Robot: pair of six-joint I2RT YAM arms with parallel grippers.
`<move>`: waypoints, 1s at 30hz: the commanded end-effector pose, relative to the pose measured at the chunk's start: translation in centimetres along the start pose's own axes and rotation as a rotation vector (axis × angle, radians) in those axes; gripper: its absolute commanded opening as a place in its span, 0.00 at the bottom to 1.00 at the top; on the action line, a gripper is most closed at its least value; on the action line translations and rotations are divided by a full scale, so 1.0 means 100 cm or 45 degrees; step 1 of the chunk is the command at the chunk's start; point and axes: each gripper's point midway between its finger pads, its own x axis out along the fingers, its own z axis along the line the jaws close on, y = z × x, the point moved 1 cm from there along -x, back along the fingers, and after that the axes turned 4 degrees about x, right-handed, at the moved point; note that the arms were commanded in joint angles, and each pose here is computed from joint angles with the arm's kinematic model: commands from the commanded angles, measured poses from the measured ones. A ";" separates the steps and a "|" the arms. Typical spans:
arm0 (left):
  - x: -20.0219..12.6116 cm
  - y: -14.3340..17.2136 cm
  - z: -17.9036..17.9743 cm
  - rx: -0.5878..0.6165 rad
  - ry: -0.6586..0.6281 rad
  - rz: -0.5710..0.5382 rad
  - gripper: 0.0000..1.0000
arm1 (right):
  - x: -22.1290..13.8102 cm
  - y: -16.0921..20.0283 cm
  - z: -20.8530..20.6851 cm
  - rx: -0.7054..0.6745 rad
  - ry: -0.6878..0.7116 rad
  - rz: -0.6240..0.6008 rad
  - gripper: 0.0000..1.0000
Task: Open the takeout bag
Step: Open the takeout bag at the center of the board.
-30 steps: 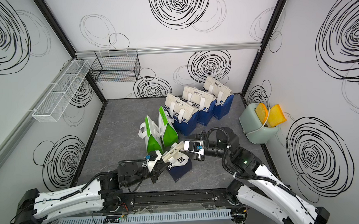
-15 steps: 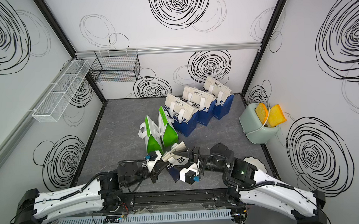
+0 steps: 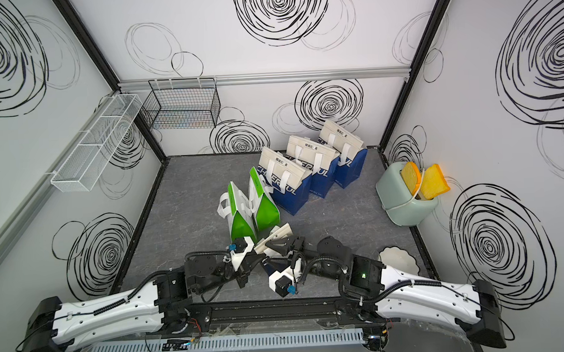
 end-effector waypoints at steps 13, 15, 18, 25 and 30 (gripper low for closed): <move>-0.007 -0.046 -0.010 -0.025 0.062 -0.163 0.05 | 0.014 0.002 -0.005 -0.093 0.129 0.024 0.51; -0.008 -0.047 -0.012 -0.025 0.080 -0.166 0.05 | 0.015 0.002 -0.006 -0.099 0.140 0.023 0.51; -0.007 -0.046 -0.013 -0.030 0.087 -0.161 0.05 | 0.018 0.006 -0.003 -0.131 0.131 0.048 0.51; -0.007 -0.045 -0.013 -0.029 0.089 -0.161 0.05 | 0.022 0.012 -0.002 -0.193 0.152 0.096 0.52; -0.006 -0.043 -0.014 -0.025 0.096 -0.153 0.05 | 0.025 0.015 -0.004 -0.217 0.168 0.122 0.51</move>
